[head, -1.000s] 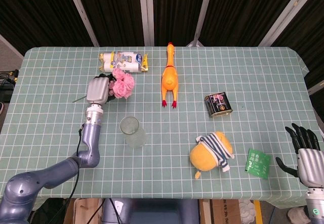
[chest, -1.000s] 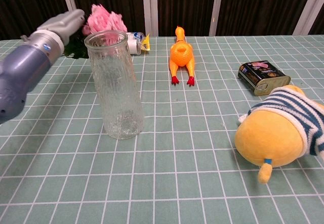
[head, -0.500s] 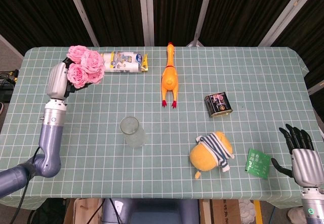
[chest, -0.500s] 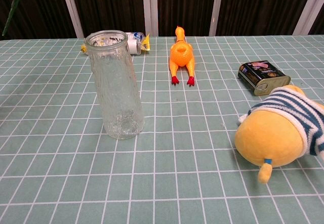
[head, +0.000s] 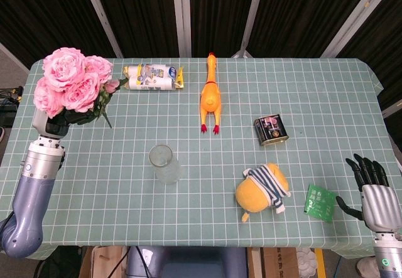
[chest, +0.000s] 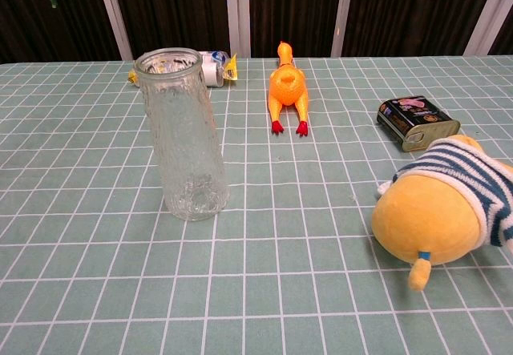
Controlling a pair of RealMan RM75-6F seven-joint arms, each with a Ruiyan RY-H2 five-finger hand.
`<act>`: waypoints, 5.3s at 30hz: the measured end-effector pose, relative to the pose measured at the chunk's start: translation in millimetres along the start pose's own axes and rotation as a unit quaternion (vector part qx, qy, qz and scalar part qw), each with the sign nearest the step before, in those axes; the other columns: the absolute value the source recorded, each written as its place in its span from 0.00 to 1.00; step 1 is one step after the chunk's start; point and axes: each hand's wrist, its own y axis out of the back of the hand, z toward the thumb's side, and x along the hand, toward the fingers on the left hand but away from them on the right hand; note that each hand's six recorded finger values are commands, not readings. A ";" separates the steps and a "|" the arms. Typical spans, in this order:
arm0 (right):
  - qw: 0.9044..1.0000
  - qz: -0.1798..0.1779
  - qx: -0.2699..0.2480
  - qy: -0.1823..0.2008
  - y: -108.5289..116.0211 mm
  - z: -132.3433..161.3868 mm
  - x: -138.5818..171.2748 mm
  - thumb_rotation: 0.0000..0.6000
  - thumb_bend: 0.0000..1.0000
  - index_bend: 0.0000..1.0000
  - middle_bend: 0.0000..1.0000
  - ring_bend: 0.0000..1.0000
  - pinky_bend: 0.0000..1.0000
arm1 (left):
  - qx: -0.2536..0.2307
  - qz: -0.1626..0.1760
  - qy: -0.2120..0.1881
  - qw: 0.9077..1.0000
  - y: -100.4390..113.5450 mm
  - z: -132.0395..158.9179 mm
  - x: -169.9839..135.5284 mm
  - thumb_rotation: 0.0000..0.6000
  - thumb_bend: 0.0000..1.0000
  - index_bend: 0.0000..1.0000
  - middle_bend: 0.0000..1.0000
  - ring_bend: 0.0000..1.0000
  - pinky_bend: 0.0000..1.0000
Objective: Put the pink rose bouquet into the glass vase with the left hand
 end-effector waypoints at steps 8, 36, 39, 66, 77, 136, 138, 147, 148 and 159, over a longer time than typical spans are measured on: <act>1.000 0.001 0.002 0.000 -0.9 -0.1 -0.5 1.00 0.27 0.14 0.07 0.03 0.00 | -0.096 -0.058 0.020 0.994 -40.1 1.0 2.2 1.00 0.53 0.40 0.44 0.30 0.39; 1.000 -0.009 -0.011 -0.003 6.1 -4.7 0.2 1.00 0.27 0.14 0.07 0.03 0.00 | -0.048 -0.128 0.044 0.990 -115.5 -37.1 -10.6 1.00 0.53 0.38 0.42 0.29 0.39; 1.000 -0.010 -0.012 -0.003 6.7 -5.1 0.0 1.00 0.27 0.14 0.07 0.03 0.00 | -0.025 -0.132 0.046 0.990 -115.2 -46.4 -14.5 1.00 0.53 0.38 0.41 0.28 0.38; 1.000 -0.013 -0.016 -0.005 9.6 -6.5 0.9 1.00 0.27 0.14 0.07 0.03 0.00 | 0.006 -0.163 0.100 0.982 -121.8 -116.2 -48.2 1.00 0.36 0.30 0.33 0.21 0.32; 1.000 -0.015 -0.016 -0.004 9.9 -6.1 0.8 1.00 0.27 0.14 0.07 0.03 0.00 | 0.025 -0.220 0.100 0.970 -108.8 -108.3 -58.3 1.00 0.21 0.09 0.12 0.00 0.03; 0.999 0.003 0.003 0.045 4.0 9.7 1.1 1.00 0.27 0.14 0.07 0.03 0.00 | 0.550 0.043 0.222 0.804 99.4 -125.6 -200.7 1.00 0.15 0.09 0.09 0.00 0.00; 0.999 0.006 0.008 0.047 2.4 10.8 0.6 1.00 0.27 0.14 0.07 0.03 0.00 | 0.556 0.034 0.227 0.799 98.0 -128.7 -199.0 1.00 0.16 0.09 0.09 0.00 0.00; 0.998 0.023 0.021 0.057 -4.1 14.6 1.3 1.00 0.27 0.14 0.07 0.03 0.00 | 0.585 0.011 0.196 0.787 90.4 -131.9 -189.6 1.00 0.16 0.12 0.09 0.00 0.00; 0.998 0.023 0.022 0.058 -4.0 15.3 1.4 1.00 0.27 0.14 0.07 0.03 0.00 | 0.589 0.009 0.189 0.786 89.0 -131.4 -189.0 1.00 0.16 0.12 0.09 0.00 0.00; 0.997 0.017 0.022 0.068 -3.8 22.1 1.6 1.00 0.27 0.14 0.07 0.03 0.00 | 0.604 0.003 0.180 0.777 81.7 -129.5 -195.4 1.00 0.17 0.10 0.09 0.00 0.00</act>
